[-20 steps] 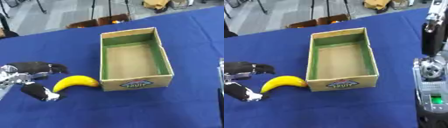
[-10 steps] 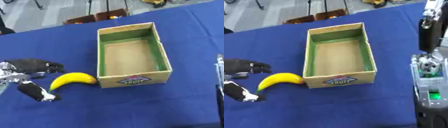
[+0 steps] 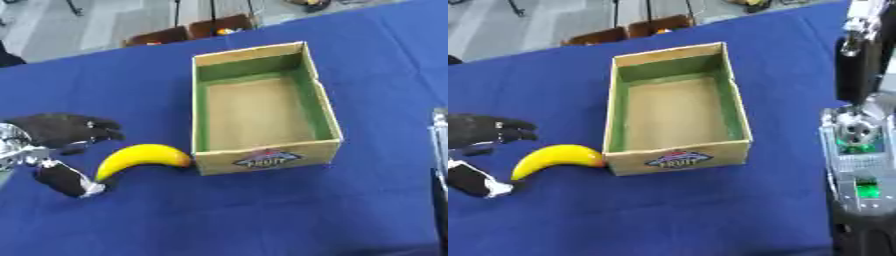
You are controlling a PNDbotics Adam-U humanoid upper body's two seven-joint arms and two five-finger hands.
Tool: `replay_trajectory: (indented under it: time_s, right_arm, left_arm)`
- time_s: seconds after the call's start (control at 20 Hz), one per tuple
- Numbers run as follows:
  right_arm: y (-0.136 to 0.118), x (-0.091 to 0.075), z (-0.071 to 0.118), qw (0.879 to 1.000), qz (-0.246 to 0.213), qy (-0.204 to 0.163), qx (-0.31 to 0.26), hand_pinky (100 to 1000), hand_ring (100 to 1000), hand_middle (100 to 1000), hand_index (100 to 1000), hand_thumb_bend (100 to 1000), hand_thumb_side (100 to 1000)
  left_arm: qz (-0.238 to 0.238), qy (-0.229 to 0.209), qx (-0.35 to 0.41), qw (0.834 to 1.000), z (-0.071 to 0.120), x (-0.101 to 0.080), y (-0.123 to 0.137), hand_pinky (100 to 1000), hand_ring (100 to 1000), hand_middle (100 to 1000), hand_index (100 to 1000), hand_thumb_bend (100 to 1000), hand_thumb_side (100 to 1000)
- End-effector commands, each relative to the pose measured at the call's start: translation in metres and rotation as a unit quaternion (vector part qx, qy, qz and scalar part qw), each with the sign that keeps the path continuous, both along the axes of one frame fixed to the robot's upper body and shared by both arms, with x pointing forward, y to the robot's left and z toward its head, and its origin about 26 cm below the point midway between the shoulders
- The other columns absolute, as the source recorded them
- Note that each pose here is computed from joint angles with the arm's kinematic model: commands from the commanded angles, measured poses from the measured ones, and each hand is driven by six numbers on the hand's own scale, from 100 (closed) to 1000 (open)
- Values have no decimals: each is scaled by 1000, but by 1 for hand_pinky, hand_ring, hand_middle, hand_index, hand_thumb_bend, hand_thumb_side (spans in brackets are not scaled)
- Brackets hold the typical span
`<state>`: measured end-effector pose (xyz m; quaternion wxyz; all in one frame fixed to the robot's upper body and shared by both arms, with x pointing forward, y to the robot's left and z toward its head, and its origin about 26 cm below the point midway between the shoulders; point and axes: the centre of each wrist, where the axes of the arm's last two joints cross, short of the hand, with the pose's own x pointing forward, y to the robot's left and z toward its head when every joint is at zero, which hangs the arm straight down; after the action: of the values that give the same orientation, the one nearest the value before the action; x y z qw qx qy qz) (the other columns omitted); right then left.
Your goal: Pick up objects on the table and place them in the box.
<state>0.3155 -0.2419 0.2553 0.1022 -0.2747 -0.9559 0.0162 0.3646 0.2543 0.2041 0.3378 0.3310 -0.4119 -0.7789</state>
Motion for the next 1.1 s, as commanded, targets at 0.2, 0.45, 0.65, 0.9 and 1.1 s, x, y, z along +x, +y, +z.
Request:
replay_trajectory:
  time_s: [0.2,0.45,0.65,0.9,1.1]
  right_arm:
    - [1,-3,9,1000,6,-15,-6,767,861,613,887,100,905]
    - [1,-3,9,1000,6,-15,-5,768,861,611,887,100,903]
    - [1,-3,9,1000,7,-15,-5,768,861,611,887,100,903]
    - [1,-3,9,1000,8,-15,-4,769,861,610,887,100,902]
    - [1,-3,8,1000,9,-15,-4,770,861,609,888,100,901]
  left_arm:
    - [12,-16,-19,1000,2,6,3,816,937,968,1000,209,478]
    - [13,-34,-68,997,-1,8,-1,740,889,958,1000,196,457]
    - [7,-38,-85,996,-10,12,-3,729,880,964,1000,188,451]
    - [9,-25,-91,996,-20,18,-5,715,866,965,1000,138,409]
    - [13,-16,-103,994,-25,23,-7,695,850,950,1000,110,404]
